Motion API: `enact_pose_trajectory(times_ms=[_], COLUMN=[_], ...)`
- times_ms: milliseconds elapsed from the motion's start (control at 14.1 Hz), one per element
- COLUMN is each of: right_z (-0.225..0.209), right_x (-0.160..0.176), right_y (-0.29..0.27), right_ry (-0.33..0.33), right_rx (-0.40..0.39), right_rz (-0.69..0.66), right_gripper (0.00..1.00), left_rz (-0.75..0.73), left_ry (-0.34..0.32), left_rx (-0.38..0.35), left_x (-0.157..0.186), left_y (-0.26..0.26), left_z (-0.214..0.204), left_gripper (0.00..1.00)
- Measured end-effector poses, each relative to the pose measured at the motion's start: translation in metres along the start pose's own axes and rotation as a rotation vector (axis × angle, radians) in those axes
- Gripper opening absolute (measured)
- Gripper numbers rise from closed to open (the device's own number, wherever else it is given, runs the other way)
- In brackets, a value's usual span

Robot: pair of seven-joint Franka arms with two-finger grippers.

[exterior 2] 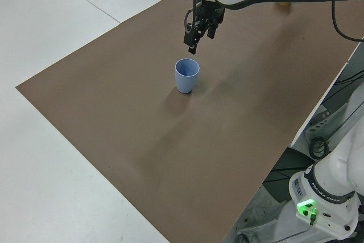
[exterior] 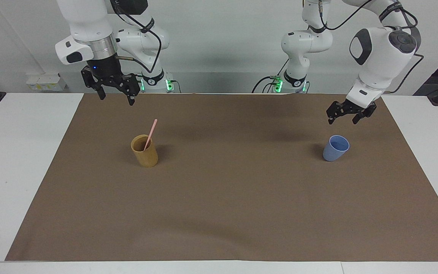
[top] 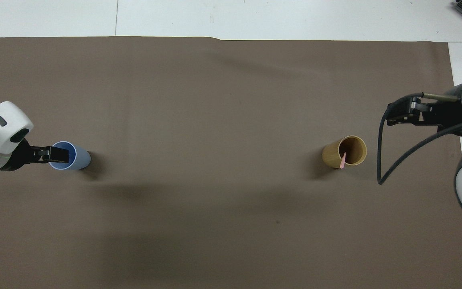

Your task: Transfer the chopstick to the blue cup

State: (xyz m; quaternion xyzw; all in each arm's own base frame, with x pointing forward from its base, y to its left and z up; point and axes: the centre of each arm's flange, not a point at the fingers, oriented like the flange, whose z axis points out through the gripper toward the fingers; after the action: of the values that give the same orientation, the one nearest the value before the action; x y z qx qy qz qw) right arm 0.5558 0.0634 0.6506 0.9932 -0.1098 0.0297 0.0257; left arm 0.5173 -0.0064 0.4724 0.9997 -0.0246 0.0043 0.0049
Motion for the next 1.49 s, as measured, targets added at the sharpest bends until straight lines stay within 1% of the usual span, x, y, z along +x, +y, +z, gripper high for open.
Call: enact_pose_trajectory(times_ms=[354, 496, 566, 708, 779, 850, 920, 1062, 1133, 1345, 1487], right_z=[0.000, 0.000, 0.000, 0.001, 0.001, 0.001, 0.001, 0.001, 0.001, 0.001, 0.001], right_x=[0.000, 0.001, 0.001, 0.003, 0.004, 0.004, 0.004, 0.004, 0.004, 0.004, 0.005], right_y=[0.001, 0.002, 0.003, 0.008, 0.011, 0.012, 0.013, 0.013, 0.013, 0.013, 0.015], right_ry=[0.000, 0.000, 0.000, -0.001, -0.001, -0.001, -0.001, -0.001, -0.001, -0.001, -0.002], right_rx=[0.000, 0.000, 0.000, -0.001, -0.002, -0.002, -0.002, -0.002, -0.002, -0.002, -0.002], right_rz=[0.002, 0.004, 0.006, 0.016, 0.021, 0.023, 0.024, 0.024, 0.024, 0.024, 0.028], right_gripper=[1.00, 1.00, 1.00, 1.00, 1.00, 1.00, 1.00, 1.00, 1.00, 1.00, 1.00], left_rz=[0.033, 0.044, 0.047, 0.055, 0.059, 0.061, 0.063, 0.065, 0.067, 0.061, 0.044], left_ry=[0.013, 0.012, 0.009, 0.009, 0.009, 0.009, 0.009, 0.009, 0.009, 0.015, 0.005], left_rx=[-0.002, -0.005, -0.006, -0.007, -0.007, -0.007, -0.007, -0.007, -0.007, -0.007, -0.010], left_x=[0.005, 0.009, 0.010, 0.011, 0.012, 0.012, 0.012, 0.012, 0.012, 0.015, 0.020], left_y=[-0.048, -0.057, -0.057, -0.054, -0.052, -0.051, -0.050, -0.050, -0.049, -0.041, -0.026], left_z=[0.063, 0.085, 0.090, 0.092, 0.092, 0.092, 0.092, 0.092, 0.092, 0.088, 0.081], left_gripper=[1.00, 1.00, 1.00, 0.96, 0.95, 0.87, 0.71, 0.49, 0.34, 0.04, 0.04])
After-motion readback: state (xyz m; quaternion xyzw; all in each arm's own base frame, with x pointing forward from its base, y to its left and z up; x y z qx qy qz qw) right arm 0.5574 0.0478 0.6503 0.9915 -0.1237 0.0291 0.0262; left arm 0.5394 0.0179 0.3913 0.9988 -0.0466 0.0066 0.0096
